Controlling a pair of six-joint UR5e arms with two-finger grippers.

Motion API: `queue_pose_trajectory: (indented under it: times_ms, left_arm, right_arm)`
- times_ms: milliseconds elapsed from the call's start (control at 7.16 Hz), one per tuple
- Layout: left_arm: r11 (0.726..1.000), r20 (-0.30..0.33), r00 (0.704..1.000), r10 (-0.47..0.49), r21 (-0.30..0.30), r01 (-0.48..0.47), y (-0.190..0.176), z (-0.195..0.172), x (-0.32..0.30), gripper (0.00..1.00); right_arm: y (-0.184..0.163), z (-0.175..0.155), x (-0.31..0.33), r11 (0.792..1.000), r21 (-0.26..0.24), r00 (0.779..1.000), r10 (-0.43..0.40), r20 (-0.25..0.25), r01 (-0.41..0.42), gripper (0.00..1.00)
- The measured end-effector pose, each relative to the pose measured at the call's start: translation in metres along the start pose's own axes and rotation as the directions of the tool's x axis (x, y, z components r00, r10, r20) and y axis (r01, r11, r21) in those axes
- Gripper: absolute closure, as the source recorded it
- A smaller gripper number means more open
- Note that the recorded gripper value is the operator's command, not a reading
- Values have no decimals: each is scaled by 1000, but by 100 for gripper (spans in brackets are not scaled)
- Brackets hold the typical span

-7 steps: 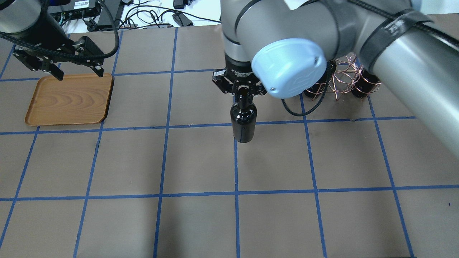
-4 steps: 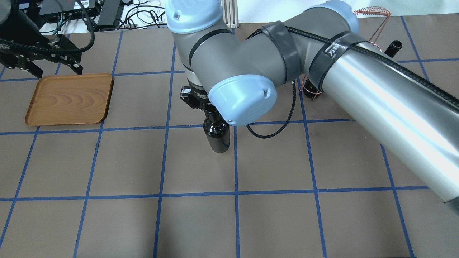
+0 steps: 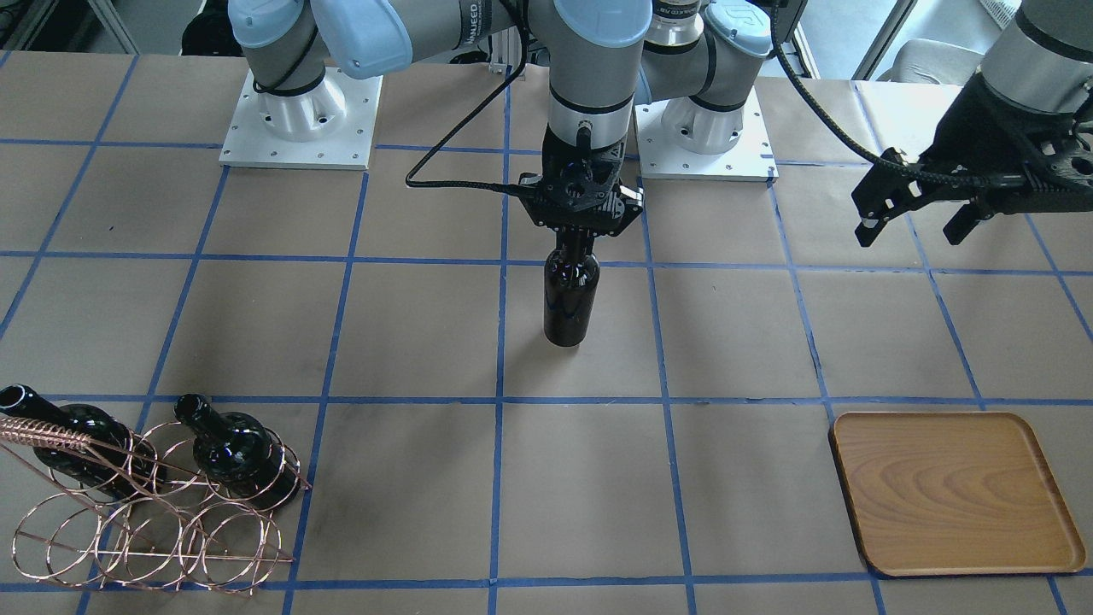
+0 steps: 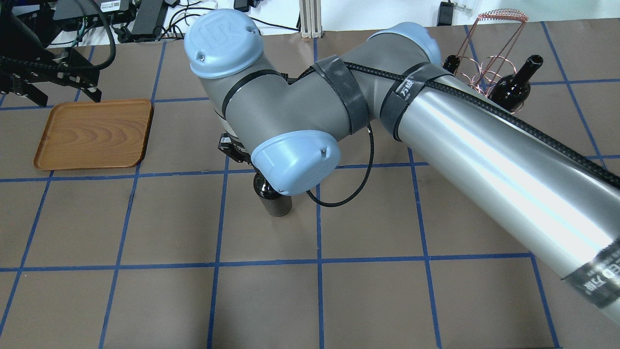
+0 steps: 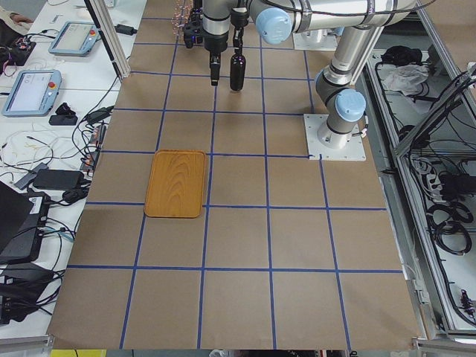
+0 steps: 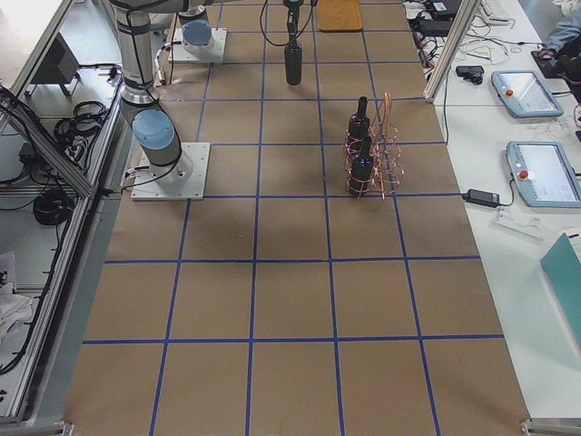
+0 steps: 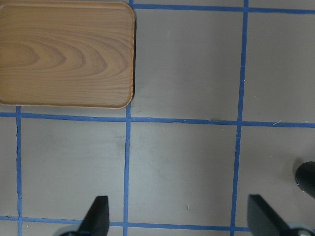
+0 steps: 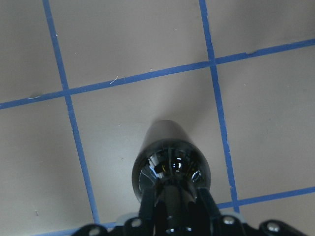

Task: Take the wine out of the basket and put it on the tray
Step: 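Carry the bottle with the right gripper toward the table center, then lower the bottle onto the table near the left gripper and release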

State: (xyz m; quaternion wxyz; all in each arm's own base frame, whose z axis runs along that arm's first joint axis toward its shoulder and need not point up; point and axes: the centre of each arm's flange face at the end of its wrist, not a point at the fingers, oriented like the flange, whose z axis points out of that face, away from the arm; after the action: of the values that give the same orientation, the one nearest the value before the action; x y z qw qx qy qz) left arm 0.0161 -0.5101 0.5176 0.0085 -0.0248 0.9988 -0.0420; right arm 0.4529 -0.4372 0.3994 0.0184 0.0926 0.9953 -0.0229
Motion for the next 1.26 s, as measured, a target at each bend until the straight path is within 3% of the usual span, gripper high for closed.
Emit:
queue_pose_trajectory:
  times_ms: [978,1257]
  left_arm:
    - [1000,-2,1000,4,-4,-4,-1,2,2,0]
    - [1000,-4,1000,5,-6,-5,-1,3,2,0]
  right_arm:
    - [21,2,-16,1000,1,1000,22,5,-22,78]
    - [22,1,-23,999,13,998,49,26,-49,78]
